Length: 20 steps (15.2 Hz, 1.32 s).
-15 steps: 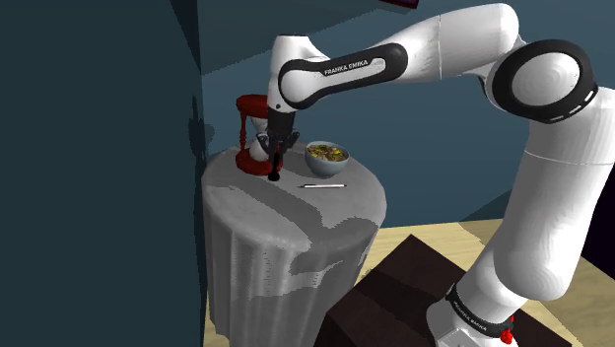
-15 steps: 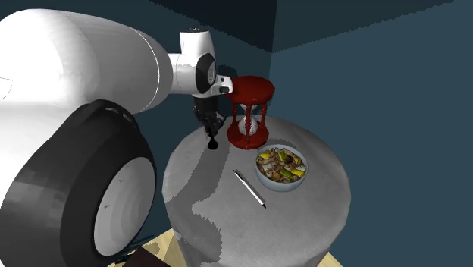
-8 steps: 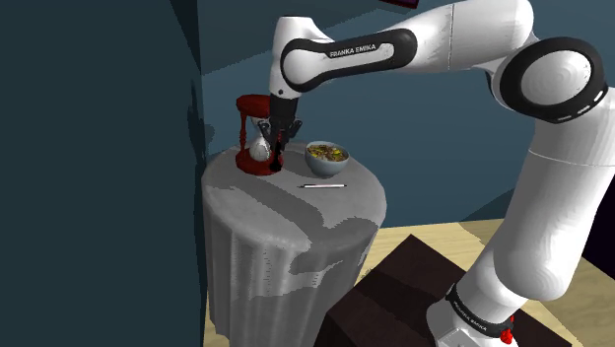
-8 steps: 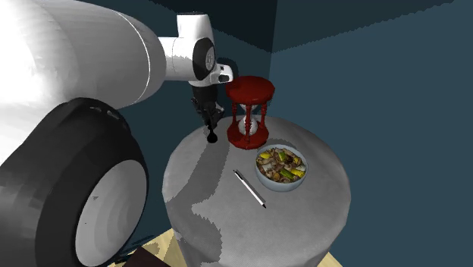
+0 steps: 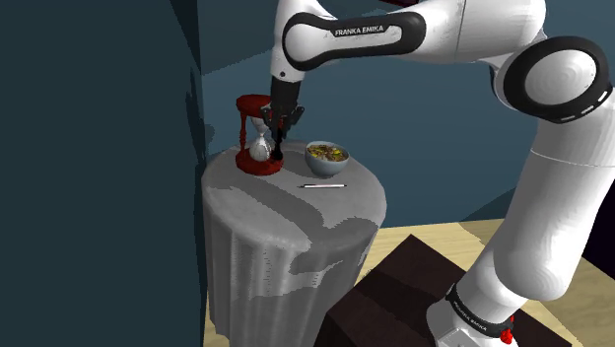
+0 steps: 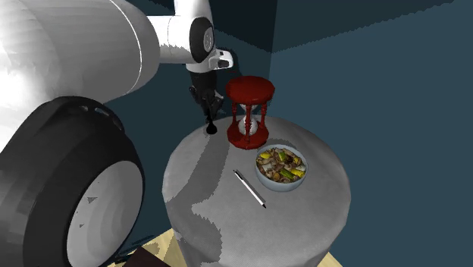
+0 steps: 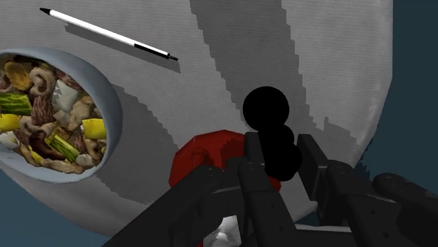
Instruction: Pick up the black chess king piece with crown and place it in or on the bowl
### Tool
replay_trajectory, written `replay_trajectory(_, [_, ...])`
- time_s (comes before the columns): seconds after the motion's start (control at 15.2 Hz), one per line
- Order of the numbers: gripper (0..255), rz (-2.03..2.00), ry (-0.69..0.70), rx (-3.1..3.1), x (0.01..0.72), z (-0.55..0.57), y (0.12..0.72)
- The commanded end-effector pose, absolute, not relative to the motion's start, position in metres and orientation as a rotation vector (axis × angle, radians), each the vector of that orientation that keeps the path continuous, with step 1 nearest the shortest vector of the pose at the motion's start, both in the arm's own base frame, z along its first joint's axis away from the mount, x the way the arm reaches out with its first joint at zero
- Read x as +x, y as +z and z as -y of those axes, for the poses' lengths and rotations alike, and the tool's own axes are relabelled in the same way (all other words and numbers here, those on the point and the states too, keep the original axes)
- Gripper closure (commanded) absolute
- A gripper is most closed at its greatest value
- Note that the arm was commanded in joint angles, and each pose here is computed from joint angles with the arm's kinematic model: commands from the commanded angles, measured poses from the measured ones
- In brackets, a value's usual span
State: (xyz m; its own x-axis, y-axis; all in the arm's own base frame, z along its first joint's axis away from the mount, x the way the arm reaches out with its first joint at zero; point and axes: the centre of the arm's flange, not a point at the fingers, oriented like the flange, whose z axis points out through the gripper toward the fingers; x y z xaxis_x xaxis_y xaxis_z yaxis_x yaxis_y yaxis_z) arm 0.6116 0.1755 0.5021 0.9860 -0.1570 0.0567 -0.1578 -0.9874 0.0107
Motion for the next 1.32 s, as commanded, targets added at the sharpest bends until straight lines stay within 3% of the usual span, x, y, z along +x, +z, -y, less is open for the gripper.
replay_trajectory(0.0, [255, 0.247, 0.086, 3.115, 0.611, -0.176, 0.513])
replay_trajectory(0.33, [255, 0.247, 0.086, 3.115, 0.611, -0.176, 0.534])
replay_trajectory(1.25, [255, 0.247, 0.086, 3.115, 0.619, 0.007, 0.556])
